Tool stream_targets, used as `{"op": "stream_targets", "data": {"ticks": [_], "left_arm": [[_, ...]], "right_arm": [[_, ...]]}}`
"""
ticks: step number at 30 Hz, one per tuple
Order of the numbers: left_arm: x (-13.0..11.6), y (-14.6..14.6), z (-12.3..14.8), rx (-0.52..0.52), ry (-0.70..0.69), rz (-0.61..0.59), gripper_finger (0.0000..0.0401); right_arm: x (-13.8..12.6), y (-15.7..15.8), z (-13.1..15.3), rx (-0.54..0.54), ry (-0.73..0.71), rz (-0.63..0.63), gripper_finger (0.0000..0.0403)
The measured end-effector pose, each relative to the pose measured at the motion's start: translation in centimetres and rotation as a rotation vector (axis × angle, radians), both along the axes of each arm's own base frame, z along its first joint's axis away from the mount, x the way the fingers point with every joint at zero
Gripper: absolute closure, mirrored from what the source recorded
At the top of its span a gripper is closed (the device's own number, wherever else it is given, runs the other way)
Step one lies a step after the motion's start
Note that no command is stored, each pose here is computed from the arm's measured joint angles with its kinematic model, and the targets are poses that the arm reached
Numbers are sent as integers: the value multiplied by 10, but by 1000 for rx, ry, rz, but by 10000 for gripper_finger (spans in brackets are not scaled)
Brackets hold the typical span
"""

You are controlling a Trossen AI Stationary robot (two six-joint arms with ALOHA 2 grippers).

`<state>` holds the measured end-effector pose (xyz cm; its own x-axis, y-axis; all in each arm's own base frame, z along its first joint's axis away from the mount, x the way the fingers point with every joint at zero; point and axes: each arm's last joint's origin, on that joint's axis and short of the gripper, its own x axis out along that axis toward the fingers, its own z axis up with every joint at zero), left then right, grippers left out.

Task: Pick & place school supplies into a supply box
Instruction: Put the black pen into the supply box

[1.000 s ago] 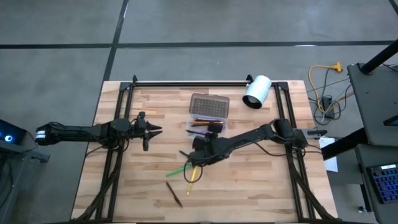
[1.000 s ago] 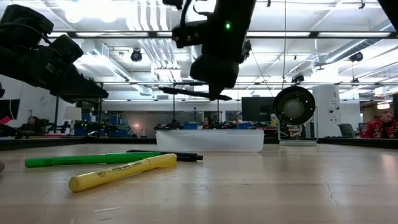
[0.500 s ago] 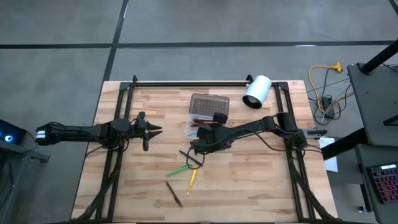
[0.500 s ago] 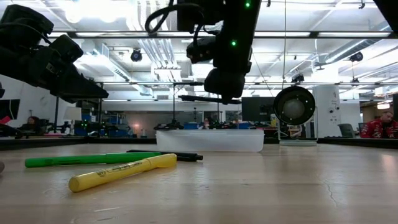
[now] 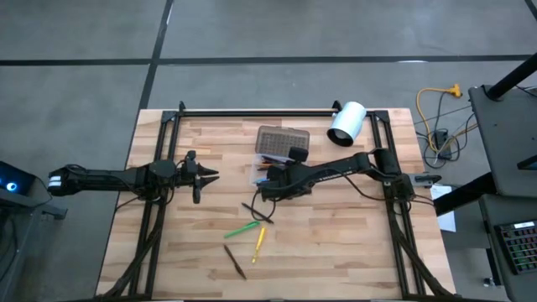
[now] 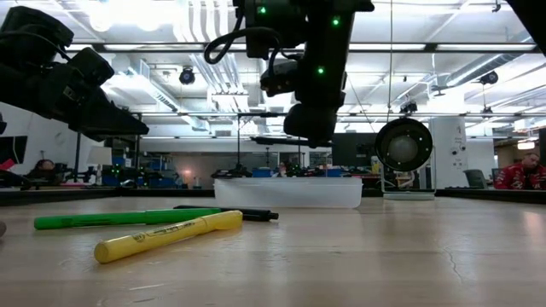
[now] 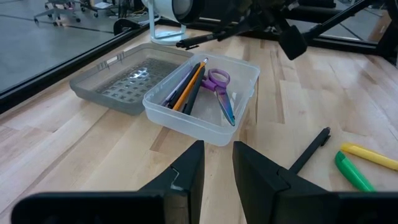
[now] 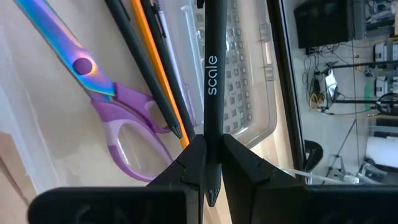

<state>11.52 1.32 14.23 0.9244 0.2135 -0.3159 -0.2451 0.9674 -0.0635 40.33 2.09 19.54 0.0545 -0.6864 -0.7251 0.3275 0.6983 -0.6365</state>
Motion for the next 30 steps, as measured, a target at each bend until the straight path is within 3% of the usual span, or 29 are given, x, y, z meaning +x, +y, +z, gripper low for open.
{"op": "stream_targets", "data": {"ticks": [30], "left_arm": [[0, 0, 0, 0, 0, 0, 332]], "right_arm": [[2, 1, 0, 5, -12, 17, 374]]}}
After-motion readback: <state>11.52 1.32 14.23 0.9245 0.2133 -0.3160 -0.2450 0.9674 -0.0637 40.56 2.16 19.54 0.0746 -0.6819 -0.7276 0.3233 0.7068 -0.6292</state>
